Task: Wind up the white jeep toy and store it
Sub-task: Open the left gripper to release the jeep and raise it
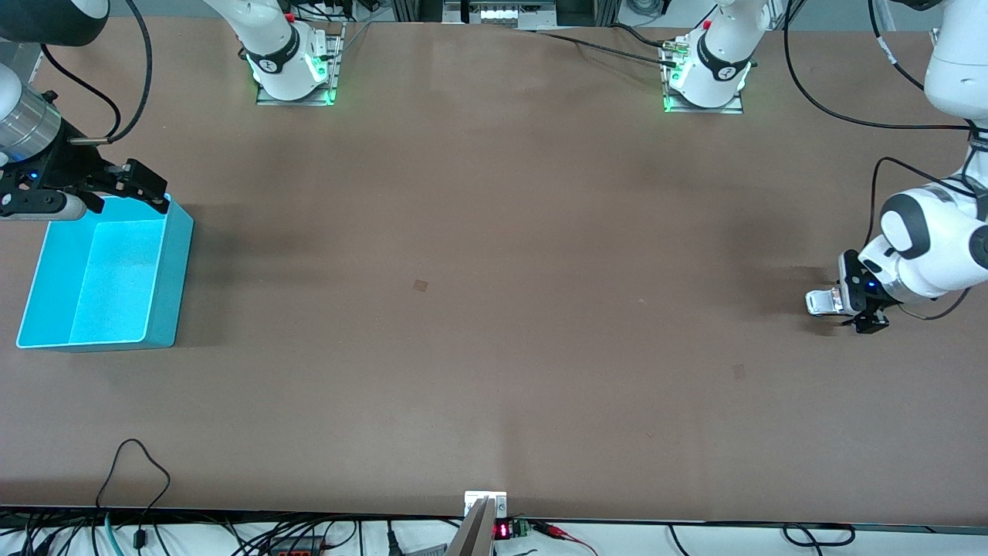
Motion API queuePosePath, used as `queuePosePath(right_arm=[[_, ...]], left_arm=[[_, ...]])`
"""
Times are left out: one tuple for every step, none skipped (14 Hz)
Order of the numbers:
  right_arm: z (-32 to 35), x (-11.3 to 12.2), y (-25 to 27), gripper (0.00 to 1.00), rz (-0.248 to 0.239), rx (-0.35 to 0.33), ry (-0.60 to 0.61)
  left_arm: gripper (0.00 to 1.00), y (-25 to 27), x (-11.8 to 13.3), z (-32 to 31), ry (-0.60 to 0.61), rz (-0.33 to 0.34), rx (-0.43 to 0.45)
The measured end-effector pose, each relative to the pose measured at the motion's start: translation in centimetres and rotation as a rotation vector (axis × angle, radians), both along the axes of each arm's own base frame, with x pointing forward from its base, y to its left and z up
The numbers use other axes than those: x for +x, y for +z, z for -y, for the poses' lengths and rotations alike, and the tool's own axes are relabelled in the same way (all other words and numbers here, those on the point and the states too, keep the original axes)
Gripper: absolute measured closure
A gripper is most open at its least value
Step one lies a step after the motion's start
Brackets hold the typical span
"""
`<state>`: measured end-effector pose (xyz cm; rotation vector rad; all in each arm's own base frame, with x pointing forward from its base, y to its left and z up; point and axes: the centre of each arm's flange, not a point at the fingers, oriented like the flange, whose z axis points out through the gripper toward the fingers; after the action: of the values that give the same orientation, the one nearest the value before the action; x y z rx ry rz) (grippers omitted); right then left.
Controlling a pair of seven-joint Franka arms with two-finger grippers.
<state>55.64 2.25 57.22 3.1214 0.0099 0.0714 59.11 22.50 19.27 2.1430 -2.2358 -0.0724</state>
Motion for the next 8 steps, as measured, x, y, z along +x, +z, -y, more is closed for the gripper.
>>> queuePosePath(right_arm=[[0.0,0.0,0.0,0.00,0.000,0.000,0.000],[0.0,0.0,0.0,0.00,0.000,0.000,0.000],[0.0,0.0,0.0,0.00,0.000,0.000,0.000],[0.0,0.0,0.0,0.00,0.000,0.000,0.000],[0.0,0.0,0.0,0.00,0.000,0.000,0.001],[0.0,0.0,0.0,0.00,0.000,0.000,0.001],[0.0,0.0,0.0,0.00,0.000,0.000,0.001],[0.0,0.0,0.0,0.00,0.000,0.000,0.001]], left_arm=[[0.00,1.4,0.8,0.4,0.002,-0.024,-0.010],[0.00,3.0,1.3,0.8,0.020,-0.049,-0.017],[0.00,4.8,1.8,1.2,0.047,-0.073,-0.019],[0.00,6.5,2.2,1.8,0.071,-0.097,-0.020],[0.00,8.3,2.7,2.8,0.094,-0.124,-0.017],[0.00,10.1,3.3,4.2,0.122,-0.153,-0.012],[0.00,11.7,3.8,5.8,0.157,-0.183,-0.003],[0.00,13.1,4.3,7.5,0.194,-0.209,0.008]])
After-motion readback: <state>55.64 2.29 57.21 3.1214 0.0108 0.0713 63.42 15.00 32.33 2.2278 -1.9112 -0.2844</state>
